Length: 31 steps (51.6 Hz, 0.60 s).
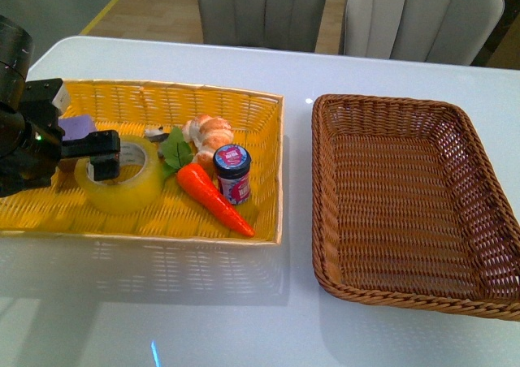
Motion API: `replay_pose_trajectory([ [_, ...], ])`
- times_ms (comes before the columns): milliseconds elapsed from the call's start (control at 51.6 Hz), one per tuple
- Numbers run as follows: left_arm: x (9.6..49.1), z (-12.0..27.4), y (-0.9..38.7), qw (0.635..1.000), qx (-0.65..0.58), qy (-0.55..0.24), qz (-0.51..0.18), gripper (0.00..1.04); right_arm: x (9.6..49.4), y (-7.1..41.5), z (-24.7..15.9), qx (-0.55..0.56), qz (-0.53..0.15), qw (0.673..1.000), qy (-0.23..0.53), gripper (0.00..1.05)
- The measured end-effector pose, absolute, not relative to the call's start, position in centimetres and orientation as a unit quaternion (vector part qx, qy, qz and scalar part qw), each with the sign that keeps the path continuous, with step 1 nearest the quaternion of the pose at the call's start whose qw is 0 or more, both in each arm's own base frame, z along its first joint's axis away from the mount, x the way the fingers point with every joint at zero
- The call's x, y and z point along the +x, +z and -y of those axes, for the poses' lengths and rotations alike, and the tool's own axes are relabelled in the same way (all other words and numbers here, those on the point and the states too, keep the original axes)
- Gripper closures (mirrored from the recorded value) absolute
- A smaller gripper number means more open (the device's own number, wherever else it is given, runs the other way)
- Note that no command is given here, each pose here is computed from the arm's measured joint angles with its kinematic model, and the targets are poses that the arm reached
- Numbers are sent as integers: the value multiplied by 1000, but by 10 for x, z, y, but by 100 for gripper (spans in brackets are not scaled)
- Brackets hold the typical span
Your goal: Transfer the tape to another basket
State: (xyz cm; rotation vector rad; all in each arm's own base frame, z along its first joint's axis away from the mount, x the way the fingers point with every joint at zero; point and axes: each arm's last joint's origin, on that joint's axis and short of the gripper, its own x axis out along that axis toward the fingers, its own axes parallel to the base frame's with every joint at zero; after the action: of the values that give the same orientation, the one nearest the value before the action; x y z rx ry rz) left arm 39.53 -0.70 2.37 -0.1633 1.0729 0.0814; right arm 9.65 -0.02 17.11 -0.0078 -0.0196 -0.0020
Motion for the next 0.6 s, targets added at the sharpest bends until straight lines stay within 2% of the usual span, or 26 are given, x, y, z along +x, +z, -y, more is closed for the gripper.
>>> replay_pose_trajectory([
  [233, 395, 10, 24, 852, -89, 45, -514, 56, 97, 171, 0, -4, 9, 1000, -1, 9],
  [310, 395, 12, 24, 850, -94, 48, -516, 72, 97, 171, 0, -4, 9, 1000, -1, 9],
  [388, 395, 12, 26, 849, -103, 54, -515, 83, 97, 171, 0, -4, 10, 1000, -1, 9],
  [485, 394, 10, 29, 846, -109, 59, -518, 90, 97, 171, 0, -4, 9, 1000, -1, 9],
  [601, 393, 6, 37, 846, -131, 68, -511, 90, 97, 171, 0, -4, 9, 1000, -1, 9],
])
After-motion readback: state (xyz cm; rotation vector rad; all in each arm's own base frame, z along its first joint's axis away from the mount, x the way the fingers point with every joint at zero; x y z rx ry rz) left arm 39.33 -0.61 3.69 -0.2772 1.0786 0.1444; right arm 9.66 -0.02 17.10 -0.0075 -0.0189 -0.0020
